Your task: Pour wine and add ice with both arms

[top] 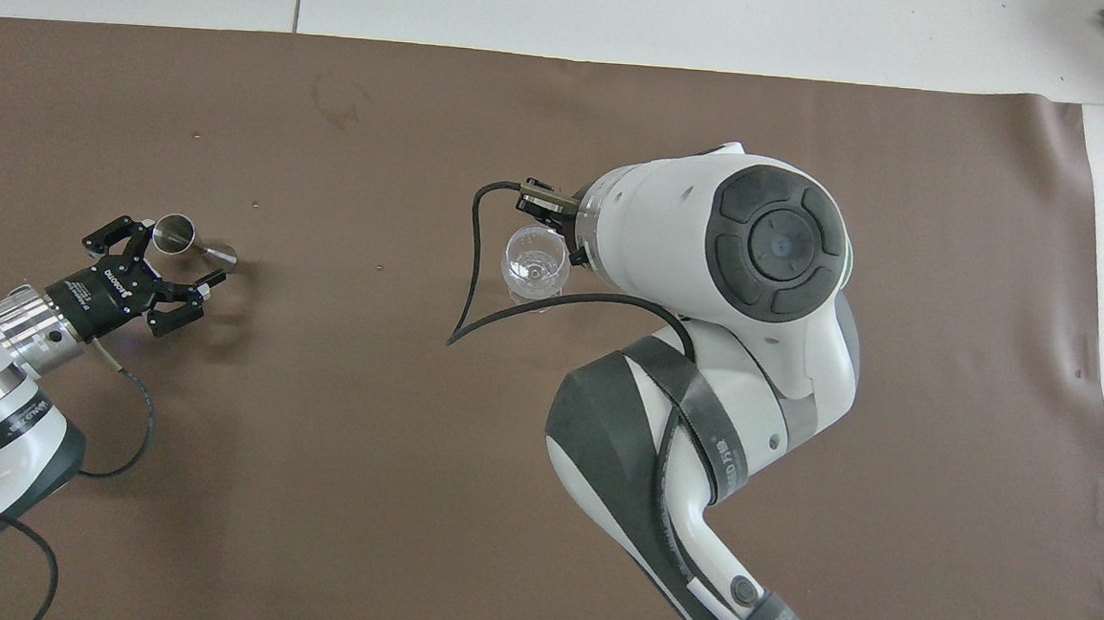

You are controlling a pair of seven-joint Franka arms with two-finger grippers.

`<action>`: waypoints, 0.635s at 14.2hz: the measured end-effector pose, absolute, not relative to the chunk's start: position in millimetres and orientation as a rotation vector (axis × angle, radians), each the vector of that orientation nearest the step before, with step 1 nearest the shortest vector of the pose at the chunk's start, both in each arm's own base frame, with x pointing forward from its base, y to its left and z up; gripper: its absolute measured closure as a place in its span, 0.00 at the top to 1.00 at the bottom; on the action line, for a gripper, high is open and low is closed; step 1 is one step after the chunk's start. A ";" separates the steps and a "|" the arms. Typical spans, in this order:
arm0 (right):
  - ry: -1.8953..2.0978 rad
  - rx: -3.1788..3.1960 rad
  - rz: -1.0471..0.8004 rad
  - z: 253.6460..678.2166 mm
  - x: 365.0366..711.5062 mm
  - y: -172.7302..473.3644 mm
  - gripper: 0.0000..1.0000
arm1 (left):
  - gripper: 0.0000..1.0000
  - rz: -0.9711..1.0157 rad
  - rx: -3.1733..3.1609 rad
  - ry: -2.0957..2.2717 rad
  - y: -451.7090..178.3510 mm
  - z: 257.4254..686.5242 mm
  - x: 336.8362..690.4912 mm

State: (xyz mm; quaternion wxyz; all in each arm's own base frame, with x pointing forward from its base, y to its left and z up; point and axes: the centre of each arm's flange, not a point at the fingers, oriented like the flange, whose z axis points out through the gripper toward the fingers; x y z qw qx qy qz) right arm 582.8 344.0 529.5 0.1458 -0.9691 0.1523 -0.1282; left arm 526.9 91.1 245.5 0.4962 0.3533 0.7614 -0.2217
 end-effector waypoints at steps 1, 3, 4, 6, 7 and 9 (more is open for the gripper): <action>0.429 -2.791 -0.368 529.7 580.5 348.0 0.24 | 1.00 -0.533 0.894 1.846 93.6 246.2 526.6; 0.410 -2.792 -0.364 529.6 575.3 356.5 0.24 | 1.00 -0.516 0.970 1.844 100.5 251.1 527.6; 0.399 -2.793 -0.361 529.4 571.7 362.3 0.24 | 1.00 -0.504 1.019 1.839 104.0 255.8 528.8; 0.389 -2.795 -0.356 528.0 568.6 367.3 0.24 | 1.00 -0.476 1.127 1.827 110.4 267.3 530.0; 0.391 -2.797 -0.354 526.7 569.1 366.8 0.24 | 1.00 -0.459 1.188 1.822 114.4 273.2 529.8; 0.396 -2.806 -0.341 518.8 570.7 365.6 0.24 | 1.00 -0.420 1.343 1.803 124.3 288.4 529.2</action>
